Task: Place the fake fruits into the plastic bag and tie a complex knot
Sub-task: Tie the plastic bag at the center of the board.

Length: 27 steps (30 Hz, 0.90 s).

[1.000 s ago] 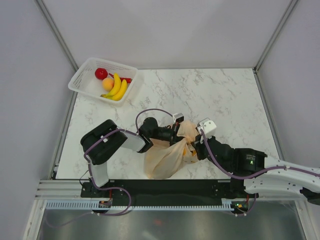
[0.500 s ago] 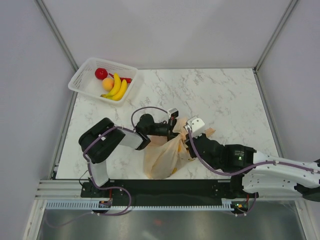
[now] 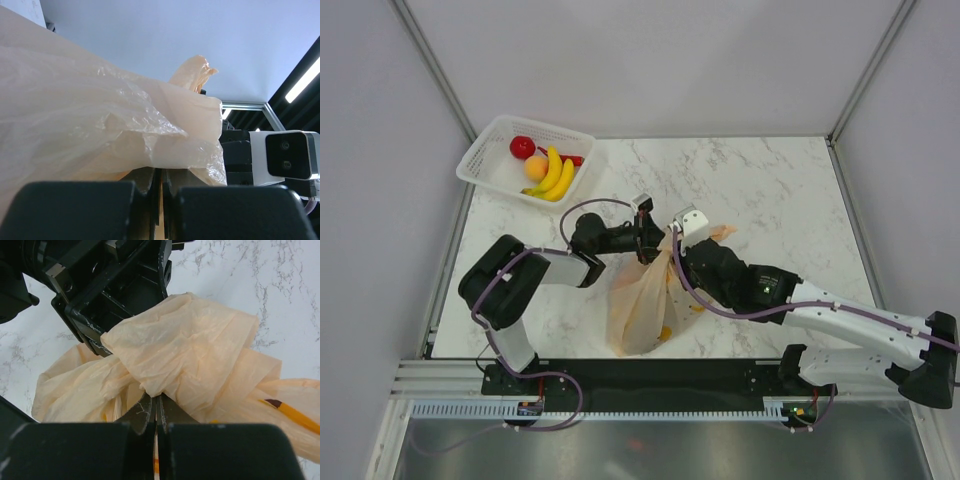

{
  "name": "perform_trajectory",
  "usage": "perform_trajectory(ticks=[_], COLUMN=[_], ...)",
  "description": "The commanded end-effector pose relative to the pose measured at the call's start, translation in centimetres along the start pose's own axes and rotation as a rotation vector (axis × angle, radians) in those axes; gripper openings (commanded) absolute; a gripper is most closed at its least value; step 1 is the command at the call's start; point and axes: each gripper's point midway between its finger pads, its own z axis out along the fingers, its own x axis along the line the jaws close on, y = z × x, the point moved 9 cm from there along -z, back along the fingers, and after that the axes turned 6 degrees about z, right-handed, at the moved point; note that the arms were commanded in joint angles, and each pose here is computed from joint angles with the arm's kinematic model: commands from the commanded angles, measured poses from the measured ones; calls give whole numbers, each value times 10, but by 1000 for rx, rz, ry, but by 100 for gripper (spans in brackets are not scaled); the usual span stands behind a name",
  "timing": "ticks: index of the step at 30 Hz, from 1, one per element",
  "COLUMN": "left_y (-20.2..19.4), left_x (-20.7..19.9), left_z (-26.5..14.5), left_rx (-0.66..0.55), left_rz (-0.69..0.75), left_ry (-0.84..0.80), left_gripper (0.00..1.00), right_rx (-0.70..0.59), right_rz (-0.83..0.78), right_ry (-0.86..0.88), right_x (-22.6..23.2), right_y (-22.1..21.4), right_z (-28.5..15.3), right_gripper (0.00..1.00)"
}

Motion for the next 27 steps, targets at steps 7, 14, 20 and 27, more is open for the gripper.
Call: perform_trajectory(ticks=[7, 14, 20, 27], left_y=[-15, -7, -1, 14], left_x=[-48, -52, -58, -62], left_z=[-7, -18, -28, -44], left_rx=[120, 90, 78, 22], left_rz=[302, 305, 318, 333], left_ry=[-227, -218, -210, -197], left_gripper=[5, 5, 5, 5], right_rx=[-77, -122, -131, -138], right_rz=[5, 9, 1, -11], right_ry=[87, 127, 162, 189], right_x=[13, 23, 37, 50], right_y=[37, 58, 77, 98], right_z=[28, 45, 65, 89], right_gripper=[0, 0, 0, 0])
